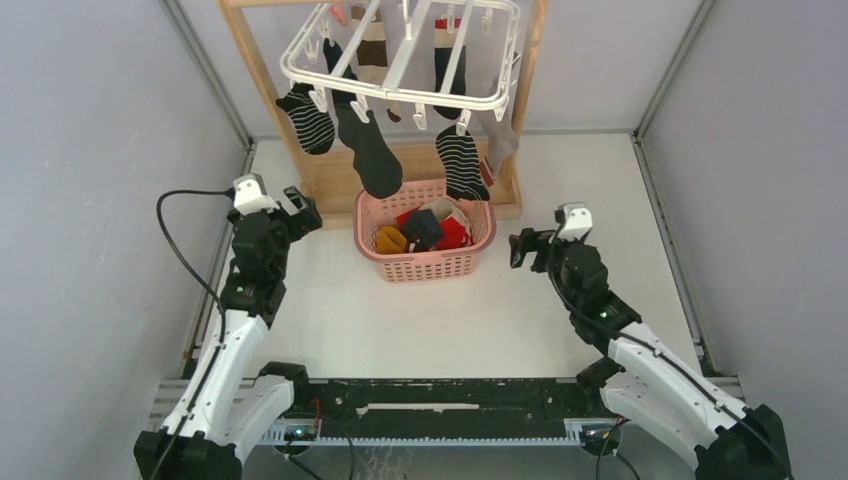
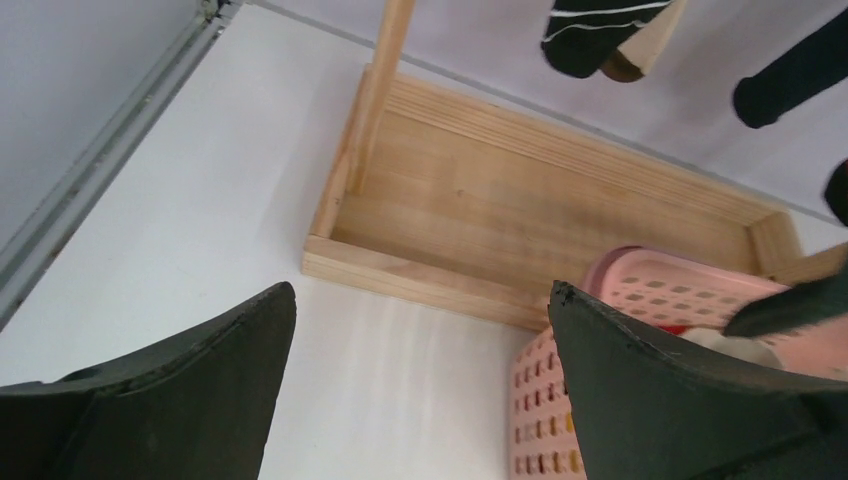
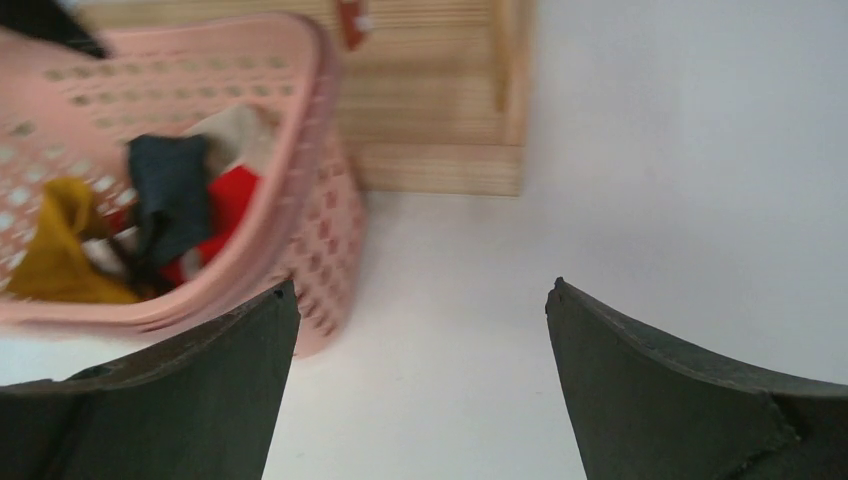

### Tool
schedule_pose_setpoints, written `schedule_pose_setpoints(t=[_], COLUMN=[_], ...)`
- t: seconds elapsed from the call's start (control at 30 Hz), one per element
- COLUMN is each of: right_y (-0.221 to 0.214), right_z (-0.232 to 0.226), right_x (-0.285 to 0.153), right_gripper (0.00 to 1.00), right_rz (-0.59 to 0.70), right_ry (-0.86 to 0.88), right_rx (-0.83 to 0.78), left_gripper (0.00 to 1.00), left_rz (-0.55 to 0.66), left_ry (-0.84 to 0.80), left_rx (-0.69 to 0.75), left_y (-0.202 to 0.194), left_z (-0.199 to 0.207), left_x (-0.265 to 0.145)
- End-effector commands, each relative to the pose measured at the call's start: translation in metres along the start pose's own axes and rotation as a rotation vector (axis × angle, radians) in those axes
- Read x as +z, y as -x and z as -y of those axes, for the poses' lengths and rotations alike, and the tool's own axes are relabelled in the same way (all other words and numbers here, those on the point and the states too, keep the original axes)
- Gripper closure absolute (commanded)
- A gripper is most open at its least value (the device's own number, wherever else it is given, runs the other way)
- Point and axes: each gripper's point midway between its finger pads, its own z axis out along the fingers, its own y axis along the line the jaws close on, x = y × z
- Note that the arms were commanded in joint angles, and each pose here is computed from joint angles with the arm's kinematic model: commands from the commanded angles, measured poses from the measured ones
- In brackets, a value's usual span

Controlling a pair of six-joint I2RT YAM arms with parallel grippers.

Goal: Remove the socks clipped to the hanger
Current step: Reset both arms

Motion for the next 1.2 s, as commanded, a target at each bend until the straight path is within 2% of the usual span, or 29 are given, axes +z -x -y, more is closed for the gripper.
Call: schedule_pose_setpoints(t=[0.0, 0.13, 0.33, 0.47, 0.73, 1.17], right_y=[0.028, 0.024, 0.010, 0.005, -0.015, -0.040], right_z=[0.040, 0.078, 0.126, 0.147, 0.164, 0.168], right_x=[-0.002, -0.005, -0.004, -0.002, 0.016, 0.034], right_gripper=[0.00, 0.00, 0.00, 0.00, 0.00, 0.00], right_rz=[0.194, 0.274, 0.286, 0.313, 0.290, 0.252], right_ry=[-0.127, -0.231, -0.361, -0.401, -0.427, -0.415], right_rx=[0.042, 0.047, 0.051, 0.062, 0.047, 0.033], left_gripper=[0.00, 0.00, 0.00, 0.00, 0.00, 0.00], left_rz=[0.095, 0.107, 0.110, 0.109, 0.097, 0.094], left_ry=[0.049, 0.094, 0.112, 0.122, 0.132, 0.077], left_rx=[0.081, 0.154, 0.240, 0.237, 0.235, 0.273], left_y=[0.002, -0.012, -0.023, -0.029, -0.045, -0.046], left_z=[-0.015, -0.028, -0.036, -0.044, -0.062, -0.054], left_x=[0.016, 0.027, 0.042, 0.052, 0.073, 0.075])
